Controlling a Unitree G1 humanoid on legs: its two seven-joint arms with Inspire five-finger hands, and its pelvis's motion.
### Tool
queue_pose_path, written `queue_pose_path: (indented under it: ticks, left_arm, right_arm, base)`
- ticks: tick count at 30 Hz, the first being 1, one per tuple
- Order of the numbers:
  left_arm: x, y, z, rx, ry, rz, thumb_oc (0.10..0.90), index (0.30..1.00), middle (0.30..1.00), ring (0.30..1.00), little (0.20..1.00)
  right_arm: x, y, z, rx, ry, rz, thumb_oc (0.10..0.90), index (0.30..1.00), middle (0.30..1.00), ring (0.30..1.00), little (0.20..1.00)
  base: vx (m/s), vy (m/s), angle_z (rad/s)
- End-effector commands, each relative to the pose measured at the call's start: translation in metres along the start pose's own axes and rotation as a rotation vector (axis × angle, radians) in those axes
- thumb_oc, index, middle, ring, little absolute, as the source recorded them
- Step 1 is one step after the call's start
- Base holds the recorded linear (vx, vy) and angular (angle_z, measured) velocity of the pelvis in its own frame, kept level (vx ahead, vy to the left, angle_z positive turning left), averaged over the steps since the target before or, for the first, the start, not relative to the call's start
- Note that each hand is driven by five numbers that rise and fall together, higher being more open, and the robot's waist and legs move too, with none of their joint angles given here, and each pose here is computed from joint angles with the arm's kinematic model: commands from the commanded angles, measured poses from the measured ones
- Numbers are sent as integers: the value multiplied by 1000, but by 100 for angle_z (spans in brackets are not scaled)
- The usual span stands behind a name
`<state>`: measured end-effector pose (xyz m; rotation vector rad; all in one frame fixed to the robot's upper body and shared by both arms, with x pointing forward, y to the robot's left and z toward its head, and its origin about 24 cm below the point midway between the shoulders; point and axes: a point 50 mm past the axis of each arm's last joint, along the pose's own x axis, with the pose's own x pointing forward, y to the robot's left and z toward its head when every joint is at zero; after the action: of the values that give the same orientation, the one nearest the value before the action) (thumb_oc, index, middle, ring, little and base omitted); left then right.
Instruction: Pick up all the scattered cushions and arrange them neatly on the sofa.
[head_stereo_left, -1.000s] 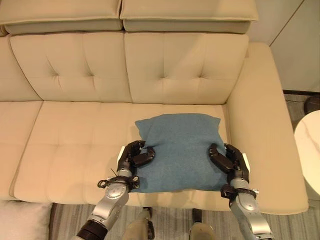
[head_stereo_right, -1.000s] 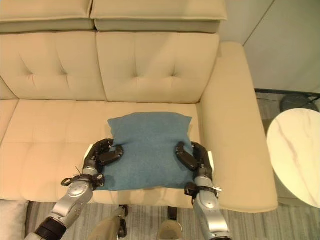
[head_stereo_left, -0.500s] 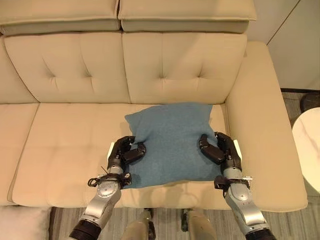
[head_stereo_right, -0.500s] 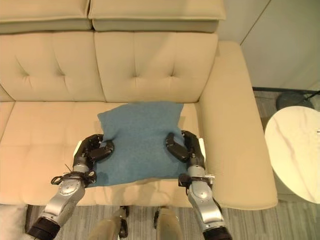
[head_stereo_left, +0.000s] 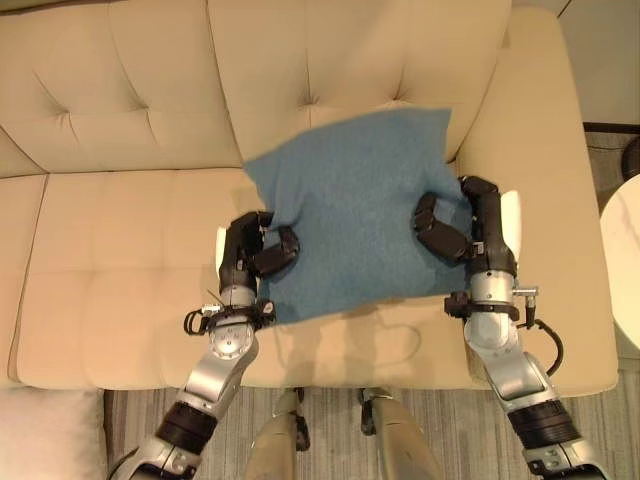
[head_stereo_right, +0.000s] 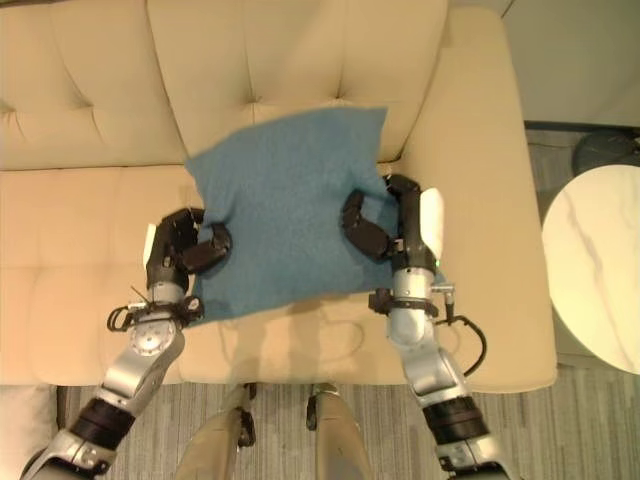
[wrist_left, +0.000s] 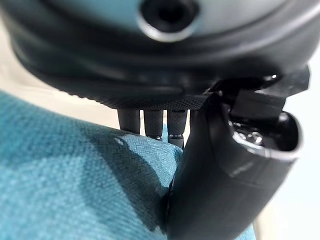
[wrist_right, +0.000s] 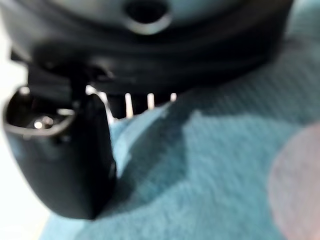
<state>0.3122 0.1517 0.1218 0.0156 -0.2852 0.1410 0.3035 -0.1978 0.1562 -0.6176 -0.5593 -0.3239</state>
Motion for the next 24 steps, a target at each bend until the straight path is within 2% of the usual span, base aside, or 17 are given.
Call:
queue_pose_path:
  ticks: [1,2,5,12,15,17,21,22,23,24]
  left_arm:
    - [3,-49,127,-169,-681,-203,400,300,300,300,300]
    - [7,-51,147,-143,-776,-180,400,300,300,300,300]
    - [11,-52,169,-106,-883,-130,400,300,300,300,300]
    - [29,-55,188,-25,-928,-89,400,300,300,300,300]
    - [47,-62,194,34,-905,-81,400,300,300,300,300]
    - [68,-71,200,52,-843,-66,400,300,300,300,300]
    - [88,-65,196,125,-765,-30,400,300,300,300,300]
    - [102,-58,195,182,-705,2,400,300,300,300,300]
    - [105,-57,198,194,-700,5,800,900,900,900,900]
    - [111,-53,198,215,-674,22,800,900,900,900,900]
  right_arm:
    - [18,-7,102,149,-537,-124,400,300,300,300,300]
    - [24,-12,116,140,-609,-180,400,300,300,300,300]
    - [32,-20,132,113,-702,-269,400,300,300,300,300]
    - [52,-23,144,90,-726,-338,400,300,300,300,300]
    - [68,-20,137,38,-679,-347,400,300,300,300,300]
    - [92,-13,133,29,-594,-336,400,300,300,300,300]
    - [109,-4,126,15,-496,-313,400,300,300,300,300]
    - [123,5,121,8,-416,-264,400,300,300,300,300]
    - [127,4,125,2,-416,-261,800,900,900,900,900]
    - [133,8,125,13,-386,-227,800,900,900,900,900]
  base:
    - [0,0,0]
    - [0,0,0]
    - [0,0,0]
    - [21,-2,1]
    - [-3,-15,3]
    - [-48,-10,12]
    - [-12,-12,6]
    - [-40,14,-4]
    - [-67,8,-8]
    - [-46,-13,-17]
